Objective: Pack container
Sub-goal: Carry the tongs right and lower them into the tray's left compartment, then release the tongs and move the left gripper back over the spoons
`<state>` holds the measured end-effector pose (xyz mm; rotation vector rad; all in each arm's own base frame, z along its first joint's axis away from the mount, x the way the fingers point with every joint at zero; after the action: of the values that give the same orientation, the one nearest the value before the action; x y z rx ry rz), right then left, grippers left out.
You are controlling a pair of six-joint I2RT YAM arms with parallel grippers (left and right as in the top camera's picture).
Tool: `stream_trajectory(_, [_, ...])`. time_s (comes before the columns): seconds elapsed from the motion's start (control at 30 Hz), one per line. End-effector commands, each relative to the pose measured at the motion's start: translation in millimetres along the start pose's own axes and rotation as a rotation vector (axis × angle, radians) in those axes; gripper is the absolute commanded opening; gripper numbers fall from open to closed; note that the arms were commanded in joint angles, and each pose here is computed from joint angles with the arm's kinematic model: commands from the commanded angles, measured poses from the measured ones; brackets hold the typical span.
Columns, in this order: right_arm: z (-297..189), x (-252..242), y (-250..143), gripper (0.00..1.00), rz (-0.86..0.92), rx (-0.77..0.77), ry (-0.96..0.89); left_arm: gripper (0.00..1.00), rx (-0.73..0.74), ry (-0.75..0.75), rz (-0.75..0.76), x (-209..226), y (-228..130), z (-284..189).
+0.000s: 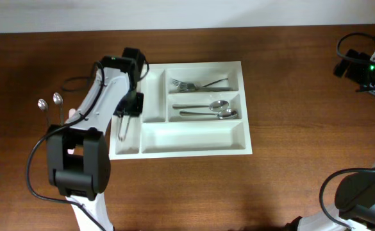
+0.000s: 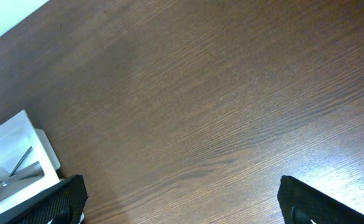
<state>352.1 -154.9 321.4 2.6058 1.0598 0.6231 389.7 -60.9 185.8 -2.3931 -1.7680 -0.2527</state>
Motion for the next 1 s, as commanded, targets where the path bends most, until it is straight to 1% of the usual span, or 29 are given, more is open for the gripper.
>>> stream_trajectory(0.0, [-3.5,0.3,0.4,0.99,-0.005,-0.012,-0.005,0.55,-0.113,0.035,-0.056,21.5,5.5,-40.5])
stream_trajectory(0.1, [-3.5,0.3,0.4,0.99,-0.005,-0.012,-0.005,0.62,-0.166,0.042,-0.076,28.7,4.3,-60.4])
stream_trajectory(0.13, [-3.5,0.3,0.4,0.99,-0.005,-0.012,-0.005,0.67,-0.174,0.043,-0.079,29.7,3.4,-63.3])
stream_trajectory(0.2, [-3.5,0.3,0.4,0.99,-0.005,-0.012,-0.005,0.68,-0.17,0.066,-0.084,32.9,1.0,-65.2])
stream_trajectory(0.33, [-3.5,0.3,0.4,0.99,-0.005,-0.012,-0.005,0.69,-0.109,0.146,-0.11,49.3,-8.5,-61.9])
stream_trajectory(0.4, [-3.5,0.3,0.4,0.98,-0.005,-0.012,-0.005,0.69,-0.081,0.171,-0.148,65.0,-14.4,-58.5])
stream_trajectory(0.6, [-3.5,0.3,0.4,0.99,-0.005,-0.012,-0.005,0.78,-0.016,0.172,-0.342,136.4,-43.6,-40.8])
stream_trajectory(0.67, [-3.5,0.3,0.4,0.99,-0.005,-0.012,-0.005,0.78,-0.005,0.145,-0.364,159.1,-54.7,-33.3])
stream_trajectory(0.77, [-3.5,0.3,0.4,0.99,-0.005,-0.012,-0.005,0.78,-0.077,-0.007,-0.316,186.1,-65.0,-21.5])
stream_trajectory(0.93, [-3.5,0.3,0.4,0.99,-0.005,-0.012,-0.005,0.78,-0.173,-0.041,-0.461,232.0,-85.5,-5.8])
stream_trajectory(0.97, [-3.5,0.3,0.4,0.99,-0.005,-0.012,-0.005,0.76,-0.188,-0.037,-0.496,238.6,-88.5,-2.9])
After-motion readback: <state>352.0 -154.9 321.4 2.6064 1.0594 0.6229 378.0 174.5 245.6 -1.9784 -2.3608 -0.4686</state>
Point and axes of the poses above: each gripper's point midway between its finger pads, its own z axis out along the fingers, its own x axis along the line the jaws close on, y = z × x, the point moved 10 cm from there along -z, back along the fingers, and after that the axes turned 15 degrees about z, right-handed, at the moved point
